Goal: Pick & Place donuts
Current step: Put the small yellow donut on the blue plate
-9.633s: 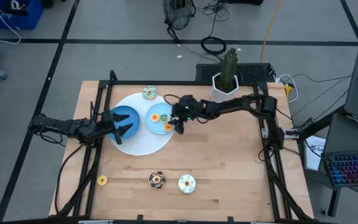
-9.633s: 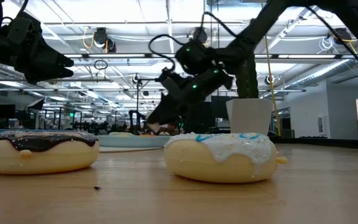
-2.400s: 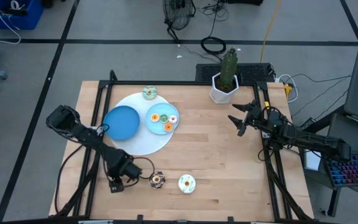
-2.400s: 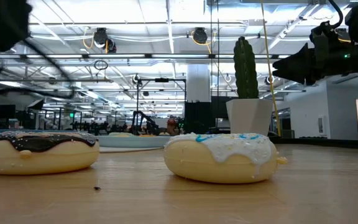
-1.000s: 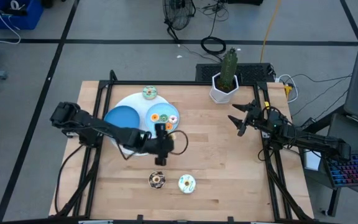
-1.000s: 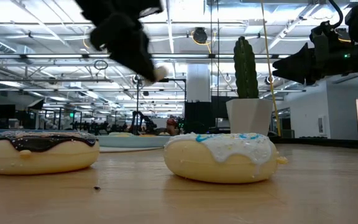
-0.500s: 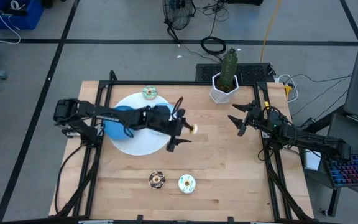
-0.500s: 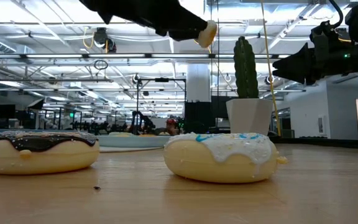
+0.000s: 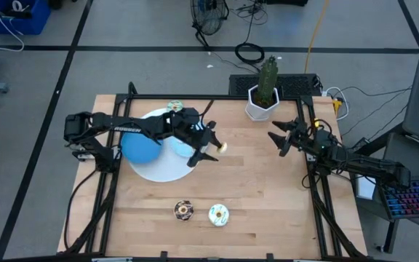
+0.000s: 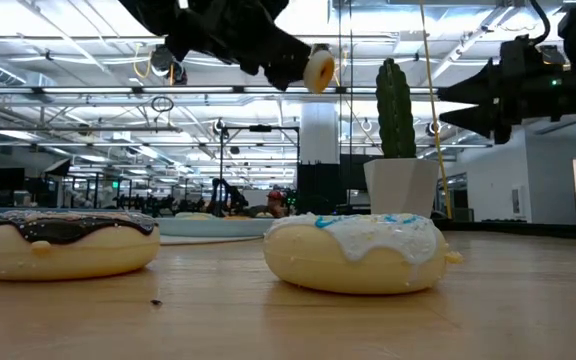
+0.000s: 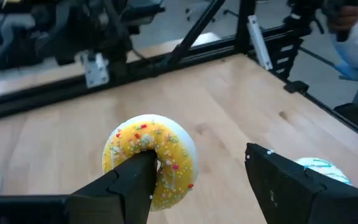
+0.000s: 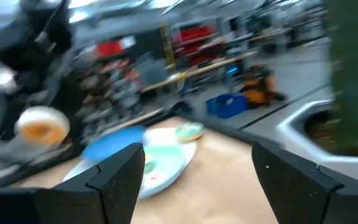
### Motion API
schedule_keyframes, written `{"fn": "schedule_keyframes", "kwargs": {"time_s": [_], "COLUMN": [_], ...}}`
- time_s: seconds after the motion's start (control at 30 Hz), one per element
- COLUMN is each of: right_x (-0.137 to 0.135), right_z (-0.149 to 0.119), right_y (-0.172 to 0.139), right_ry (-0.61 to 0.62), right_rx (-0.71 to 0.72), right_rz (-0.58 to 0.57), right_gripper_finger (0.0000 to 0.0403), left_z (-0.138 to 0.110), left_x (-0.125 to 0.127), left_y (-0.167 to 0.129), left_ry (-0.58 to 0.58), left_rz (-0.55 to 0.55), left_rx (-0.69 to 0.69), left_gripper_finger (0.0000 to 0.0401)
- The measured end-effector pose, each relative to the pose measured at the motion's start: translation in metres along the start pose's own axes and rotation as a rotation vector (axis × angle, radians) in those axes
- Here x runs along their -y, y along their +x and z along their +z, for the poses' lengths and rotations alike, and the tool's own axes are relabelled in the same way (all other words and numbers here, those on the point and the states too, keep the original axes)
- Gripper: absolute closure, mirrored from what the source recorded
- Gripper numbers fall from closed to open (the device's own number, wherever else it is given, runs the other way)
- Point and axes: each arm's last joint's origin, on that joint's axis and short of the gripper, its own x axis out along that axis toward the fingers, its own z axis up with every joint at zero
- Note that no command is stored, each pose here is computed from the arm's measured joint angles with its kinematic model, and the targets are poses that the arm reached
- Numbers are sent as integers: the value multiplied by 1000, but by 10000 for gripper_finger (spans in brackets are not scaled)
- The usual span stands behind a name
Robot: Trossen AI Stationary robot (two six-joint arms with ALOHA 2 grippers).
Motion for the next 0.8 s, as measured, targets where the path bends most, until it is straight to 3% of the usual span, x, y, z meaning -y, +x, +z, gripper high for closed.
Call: {"fn": "schedule_keyframes", "kwargs": {"time_s": [0.17, 0.23, 0.5, 0.6, 0.7, 0.8], "right_x": [6, 7, -3, -8, -14, -32], "right_z": [-1, -4, -8, -15, -30, -25], "right_y": [3, 5, 26, 35, 46, 75], "right_ry": [73, 110, 146, 104, 20, -90], "right_rx": [38, 22, -1, -18, -124, -127], "right_rz": [-215, -230, -45, -10, 25, 99], "right_gripper_finger": [119, 117, 115, 115, 115, 115], "left_z": [-7, -9, -15, -16, -15, -10], "left_x": [-2, -3, -14, -17, -19, -20], "left_y": [-2, -4, -11, -12, -12, -10], "left_ry": [-13, -17, -34, -26, 1, 31], "left_rz": [-9, -7, 32, 94, 183, 260], "left_rx": [-52, -65, -98, -120, -134, -114], "left_gripper_finger": [158, 158, 158, 158, 158, 158]}}
